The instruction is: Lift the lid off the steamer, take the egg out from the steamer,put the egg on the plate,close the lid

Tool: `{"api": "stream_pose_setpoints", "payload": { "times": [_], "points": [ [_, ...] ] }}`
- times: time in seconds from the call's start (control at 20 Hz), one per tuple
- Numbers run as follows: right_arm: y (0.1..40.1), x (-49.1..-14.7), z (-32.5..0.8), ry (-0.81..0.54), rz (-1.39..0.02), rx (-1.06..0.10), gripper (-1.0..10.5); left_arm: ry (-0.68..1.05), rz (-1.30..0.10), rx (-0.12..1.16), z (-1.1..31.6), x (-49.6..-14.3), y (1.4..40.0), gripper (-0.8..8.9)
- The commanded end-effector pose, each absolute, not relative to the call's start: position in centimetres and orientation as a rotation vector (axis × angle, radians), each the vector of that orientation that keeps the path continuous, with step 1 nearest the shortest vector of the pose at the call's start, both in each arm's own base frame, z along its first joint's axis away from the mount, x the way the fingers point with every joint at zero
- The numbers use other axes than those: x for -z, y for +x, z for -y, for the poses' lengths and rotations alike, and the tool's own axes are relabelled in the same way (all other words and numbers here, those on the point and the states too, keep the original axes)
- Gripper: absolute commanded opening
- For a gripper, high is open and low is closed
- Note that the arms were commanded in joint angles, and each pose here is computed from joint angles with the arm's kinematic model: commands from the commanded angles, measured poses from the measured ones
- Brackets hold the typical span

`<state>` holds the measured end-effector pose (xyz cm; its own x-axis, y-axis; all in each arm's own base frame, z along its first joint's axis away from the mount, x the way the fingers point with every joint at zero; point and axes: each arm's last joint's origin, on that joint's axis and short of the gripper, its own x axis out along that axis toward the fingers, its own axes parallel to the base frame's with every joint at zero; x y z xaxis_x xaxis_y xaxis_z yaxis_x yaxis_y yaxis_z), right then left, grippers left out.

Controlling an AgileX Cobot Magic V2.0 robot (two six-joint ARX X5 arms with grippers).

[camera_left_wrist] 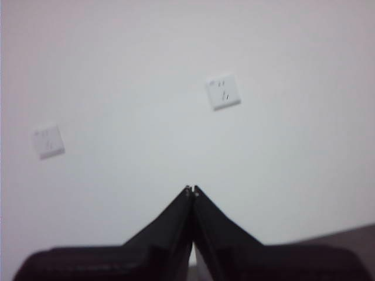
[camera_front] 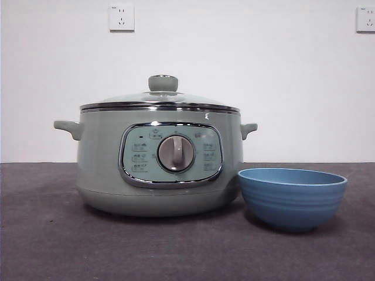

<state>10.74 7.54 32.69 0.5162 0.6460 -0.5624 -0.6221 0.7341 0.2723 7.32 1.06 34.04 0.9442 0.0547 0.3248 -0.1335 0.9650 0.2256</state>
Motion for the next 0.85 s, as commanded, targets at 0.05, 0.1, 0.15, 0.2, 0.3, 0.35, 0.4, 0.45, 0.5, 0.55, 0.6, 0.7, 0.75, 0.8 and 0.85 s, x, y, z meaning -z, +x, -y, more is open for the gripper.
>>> {"api": "stream_pose_setpoints", "payload": {
  "times": [0.05, 0.1, 0.15, 0.2, 0.3, 0.35, 0.4, 0.45, 0.5, 0.55, 0.6, 0.7, 0.75, 0.8, 0.85],
  "points": [
    [10.8, -32.6, -7.6, 0.033, -0.688, -0.761, 0.0, 0.161, 0.246, -0.091, -1.4, -28.7, 8.5, -0.04],
    [10.8, -32.6, -7.6, 0.033, -0.688, -0.761, 0.0, 0.134, 0.214, -0.087, -1.5, -26.7, 8.7, -0.04],
    [10.8, -32.6, -7.6, 0.033, -0.688, -0.761, 0.0, 0.113, 0.188, -0.084, -1.5, -25.2, 8.9, -0.04],
    [10.8, -32.6, -7.6, 0.033, -0.688, -0.761, 0.0, 0.089, 0.163, -0.076, -1.5, -23.6, 9.1, -0.04],
    [10.8, -32.6, -7.6, 0.033, -0.688, -0.761, 0.0, 0.058, 0.131, -0.059, -1.4, -21.0, 9.2, -0.04],
    [10.8, -32.6, -7.6, 0.033, -0.688, -0.761, 0.0, 0.044, 0.122, -0.054, -1.3, -20.0, 9.3, -0.04],
    [10.8, -32.6, -7.6, 0.033, -0.688, -0.761, 0.0, 0.031, 0.106, -0.051, -1.3, -19.1, 9.3, -0.04],
    [10.8, -32.6, -7.6, 0.033, -0.688, -0.761, 0.0, 0.015, 0.088, -0.051, -1.4, -18.4, 9.4, -0.04],
    [10.8, -32.6, -7.6, 0.033, -0.688, -0.761, 0.0, 0.002, 0.057, -0.051, -1.4, -17.7, 9.4, -0.04],
    [10.8, -32.6, -7.6, 0.033, -0.688, -0.761, 0.0, -0.004, 0.025, -0.049, -1.4, -17.3, 9.5, -0.04],
    [10.8, -32.6, -7.6, 0.033, -0.688, -0.761, 0.0, -0.012, -0.020, -0.042, -1.3, -16.8, 9.5, -0.04],
    [10.8, -32.6, -7.6, 0.033, -0.688, -0.761, 0.0, -0.023, -0.103, -0.019, -1.1, -16.0, 9.5, -0.04],
    [10.8, -32.6, -7.6, 0.033, -0.688, -0.761, 0.0, -0.027, -0.138, -0.007, -0.9, -15.6, 9.5, -0.04],
    [10.8, -32.6, -7.6, 0.033, -0.688, -0.761, 0.0, -0.031, -0.175, 0.008, -0.8, -15.1, 9.5, -0.04],
    [10.8, -32.6, -7.6, 0.033, -0.688, -0.761, 0.0, -0.038, -0.198, 0.020, -0.7, -14.8, 9.5, -0.04]
  ]
}}
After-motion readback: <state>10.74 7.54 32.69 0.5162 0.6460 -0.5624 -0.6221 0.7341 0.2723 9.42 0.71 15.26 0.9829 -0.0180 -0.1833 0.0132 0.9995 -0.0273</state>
